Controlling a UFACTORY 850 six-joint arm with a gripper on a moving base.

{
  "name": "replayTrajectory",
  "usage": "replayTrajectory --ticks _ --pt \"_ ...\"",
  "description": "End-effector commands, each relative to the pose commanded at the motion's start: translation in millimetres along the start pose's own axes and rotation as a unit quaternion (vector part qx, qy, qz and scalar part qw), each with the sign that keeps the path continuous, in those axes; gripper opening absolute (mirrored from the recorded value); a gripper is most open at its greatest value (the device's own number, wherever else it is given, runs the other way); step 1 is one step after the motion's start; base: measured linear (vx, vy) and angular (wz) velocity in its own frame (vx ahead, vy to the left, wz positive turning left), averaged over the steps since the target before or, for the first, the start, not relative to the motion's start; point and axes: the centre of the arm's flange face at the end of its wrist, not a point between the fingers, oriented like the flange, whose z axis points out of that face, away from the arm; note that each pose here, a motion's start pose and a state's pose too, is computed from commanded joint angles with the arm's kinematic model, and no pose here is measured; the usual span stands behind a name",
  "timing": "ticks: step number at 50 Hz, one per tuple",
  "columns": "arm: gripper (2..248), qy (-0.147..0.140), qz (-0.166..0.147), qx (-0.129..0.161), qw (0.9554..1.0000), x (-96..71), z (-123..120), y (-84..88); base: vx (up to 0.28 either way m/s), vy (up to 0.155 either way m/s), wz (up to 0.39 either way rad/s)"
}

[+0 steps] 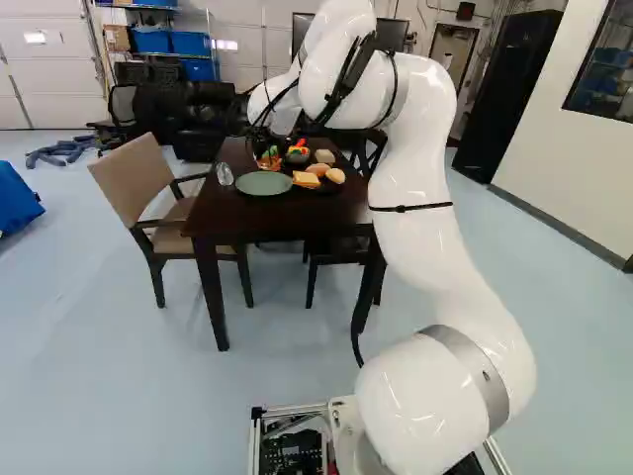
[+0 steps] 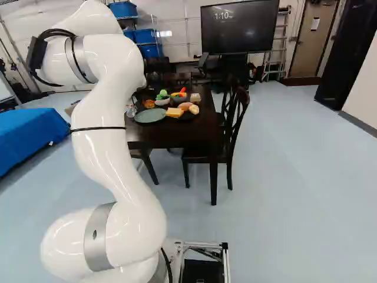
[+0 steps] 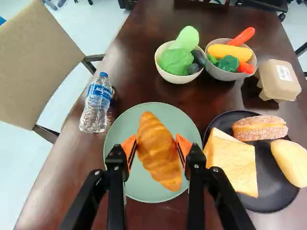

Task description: Move the croissant to the empty plate

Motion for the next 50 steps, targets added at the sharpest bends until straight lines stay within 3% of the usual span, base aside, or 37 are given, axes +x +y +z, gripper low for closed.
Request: replayTrajectory --ticks 50 --pt "135 -0.041 0.000 0.000 0.9992 -38.3 55 0.0 0.000 0.000 0.000"
